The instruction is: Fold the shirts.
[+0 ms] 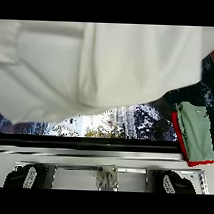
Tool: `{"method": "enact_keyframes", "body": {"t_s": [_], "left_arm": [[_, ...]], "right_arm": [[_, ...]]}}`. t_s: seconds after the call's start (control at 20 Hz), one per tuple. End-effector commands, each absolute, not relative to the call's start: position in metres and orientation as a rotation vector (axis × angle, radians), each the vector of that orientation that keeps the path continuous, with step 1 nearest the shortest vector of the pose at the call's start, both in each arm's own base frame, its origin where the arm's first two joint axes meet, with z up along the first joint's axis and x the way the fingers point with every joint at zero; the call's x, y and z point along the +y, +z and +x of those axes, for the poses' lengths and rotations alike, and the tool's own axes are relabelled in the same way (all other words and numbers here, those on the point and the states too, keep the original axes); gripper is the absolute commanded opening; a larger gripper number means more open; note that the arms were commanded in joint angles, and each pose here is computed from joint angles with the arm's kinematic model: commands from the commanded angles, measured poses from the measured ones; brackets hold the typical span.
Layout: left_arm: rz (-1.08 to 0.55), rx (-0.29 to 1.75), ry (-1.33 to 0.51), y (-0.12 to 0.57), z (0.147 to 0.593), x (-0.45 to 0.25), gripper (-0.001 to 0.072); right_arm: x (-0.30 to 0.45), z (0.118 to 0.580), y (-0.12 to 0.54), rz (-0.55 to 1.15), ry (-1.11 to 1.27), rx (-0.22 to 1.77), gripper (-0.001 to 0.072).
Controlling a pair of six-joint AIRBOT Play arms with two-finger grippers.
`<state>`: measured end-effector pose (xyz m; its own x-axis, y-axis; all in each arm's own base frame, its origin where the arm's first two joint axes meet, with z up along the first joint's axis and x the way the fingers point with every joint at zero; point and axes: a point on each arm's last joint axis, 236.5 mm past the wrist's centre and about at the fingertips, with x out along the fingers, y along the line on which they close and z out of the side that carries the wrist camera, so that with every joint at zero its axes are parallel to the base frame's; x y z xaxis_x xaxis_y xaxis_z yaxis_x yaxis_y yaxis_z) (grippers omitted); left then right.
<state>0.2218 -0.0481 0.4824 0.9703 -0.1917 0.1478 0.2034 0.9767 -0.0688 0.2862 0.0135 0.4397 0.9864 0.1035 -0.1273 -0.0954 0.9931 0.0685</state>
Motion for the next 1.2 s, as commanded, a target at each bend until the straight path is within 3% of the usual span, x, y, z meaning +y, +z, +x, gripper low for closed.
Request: {"method": "enact_keyframes", "body": {"t_s": [0.0, 0.25, 0.45, 0.75, 0.9, 1.15], "left_arm": [[-0.020, 0.191, 0.026, 0.401, 0.219, 0.000, 0.0032], [-0.056, 0.236, -0.001, 0.386, 0.223, -0.004, 0.0032], [-0.103, 0.297, -0.046, 0.360, 0.233, -0.012, 0.0033], [-0.398, 0.483, -0.264, 0.267, 0.266, -0.054, 0.0033], [-0.552, 0.474, -0.270, 0.215, 0.294, -0.051, 0.0034], [-0.797, 0.508, -0.246, 0.121, 0.332, -0.062, 0.0034]], "right_arm": [[-0.032, 0.250, 0.350, -0.049, -0.085, 0.548, 0.0059], [0.003, 0.198, 0.280, 0.083, 0.031, 0.938, 0.0059], [0.044, 0.201, 0.239, 0.211, 0.204, 1.074, 0.0059], [0.050, 0.200, 0.105, 0.362, 0.198, 1.376, 0.0058], [0.054, 0.228, 0.051, 0.468, 0.163, 1.311, 0.0059], [0.030, 0.313, 0.037, 0.638, 0.010, 0.911, 0.0059]]}}
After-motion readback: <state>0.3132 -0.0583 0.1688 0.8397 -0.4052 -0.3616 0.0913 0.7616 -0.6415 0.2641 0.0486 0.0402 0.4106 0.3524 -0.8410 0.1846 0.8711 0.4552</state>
